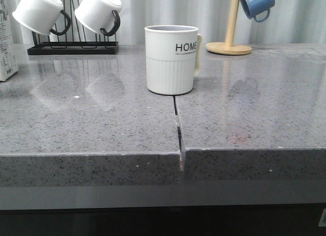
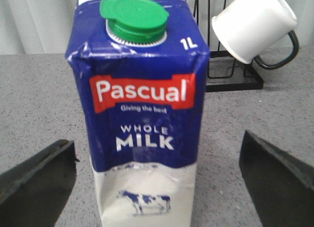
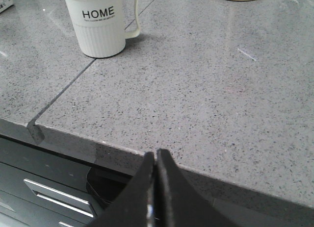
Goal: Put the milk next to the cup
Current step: 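Open the left gripper around the blue-and-white milk carton, then grasp and lift the milk carton with the left gripper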
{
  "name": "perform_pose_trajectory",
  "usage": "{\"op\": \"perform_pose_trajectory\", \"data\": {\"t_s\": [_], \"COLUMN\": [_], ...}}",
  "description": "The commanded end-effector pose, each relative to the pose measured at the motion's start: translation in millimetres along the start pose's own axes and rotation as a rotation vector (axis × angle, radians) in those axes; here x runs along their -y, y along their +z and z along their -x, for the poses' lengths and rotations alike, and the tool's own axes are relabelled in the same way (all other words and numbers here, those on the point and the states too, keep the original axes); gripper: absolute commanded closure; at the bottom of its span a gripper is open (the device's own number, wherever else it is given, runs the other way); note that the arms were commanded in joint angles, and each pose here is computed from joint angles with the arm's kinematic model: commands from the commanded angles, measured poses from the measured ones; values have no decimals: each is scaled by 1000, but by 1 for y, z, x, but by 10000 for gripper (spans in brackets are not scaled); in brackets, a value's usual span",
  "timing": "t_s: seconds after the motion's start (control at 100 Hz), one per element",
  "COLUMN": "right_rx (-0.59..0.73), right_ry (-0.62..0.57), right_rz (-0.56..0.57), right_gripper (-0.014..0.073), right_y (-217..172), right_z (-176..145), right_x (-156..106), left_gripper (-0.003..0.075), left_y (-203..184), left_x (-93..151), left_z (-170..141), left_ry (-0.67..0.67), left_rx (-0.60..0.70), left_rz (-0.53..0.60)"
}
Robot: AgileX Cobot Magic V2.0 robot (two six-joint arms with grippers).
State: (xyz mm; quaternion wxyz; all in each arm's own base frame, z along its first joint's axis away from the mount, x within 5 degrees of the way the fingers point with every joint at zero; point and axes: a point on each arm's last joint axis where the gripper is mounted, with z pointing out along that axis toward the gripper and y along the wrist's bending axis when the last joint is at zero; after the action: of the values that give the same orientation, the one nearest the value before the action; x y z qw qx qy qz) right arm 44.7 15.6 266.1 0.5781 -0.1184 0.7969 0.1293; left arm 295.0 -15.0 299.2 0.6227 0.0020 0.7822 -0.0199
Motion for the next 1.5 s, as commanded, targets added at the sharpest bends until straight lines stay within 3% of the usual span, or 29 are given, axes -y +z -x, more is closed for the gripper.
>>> {"op": "perform_pose_trajectory", "data": {"t_s": [0.0,0.32,0.43,0.53,0.65,0.73,1.13,1.49], "right_rx": [90,90,90,90,90,90,91,96], "right_ry": [-5,-5,-5,-5,-5,-5,-5,-5], "right_rz": [9,9,9,9,9,9,9,9], "right_gripper": [656,656,656,656,656,656,656,656], "right_y": [-3,-3,-3,-3,-3,-3,-3,-3], "right_z": [14,14,14,14,14,14,14,14], "right_x": [-1,-1,-1,-1,-1,-1,-1,-1], "left_gripper": [87,87,121,218,419,495,486,490], "left_y": [2,33,43,48,48,47,11,-4], "left_x": [-4,-8,-8,-9,-9,-9,28,103], "left_z": [27,36,38,37,37,38,59,58], "left_ry": [-23,-24,-24,-22,-33,-33,16,73], "left_rx": [146,179,207,247,247,251,208,274], "left_rz": [19,34,38,43,47,47,-82,-308]}}
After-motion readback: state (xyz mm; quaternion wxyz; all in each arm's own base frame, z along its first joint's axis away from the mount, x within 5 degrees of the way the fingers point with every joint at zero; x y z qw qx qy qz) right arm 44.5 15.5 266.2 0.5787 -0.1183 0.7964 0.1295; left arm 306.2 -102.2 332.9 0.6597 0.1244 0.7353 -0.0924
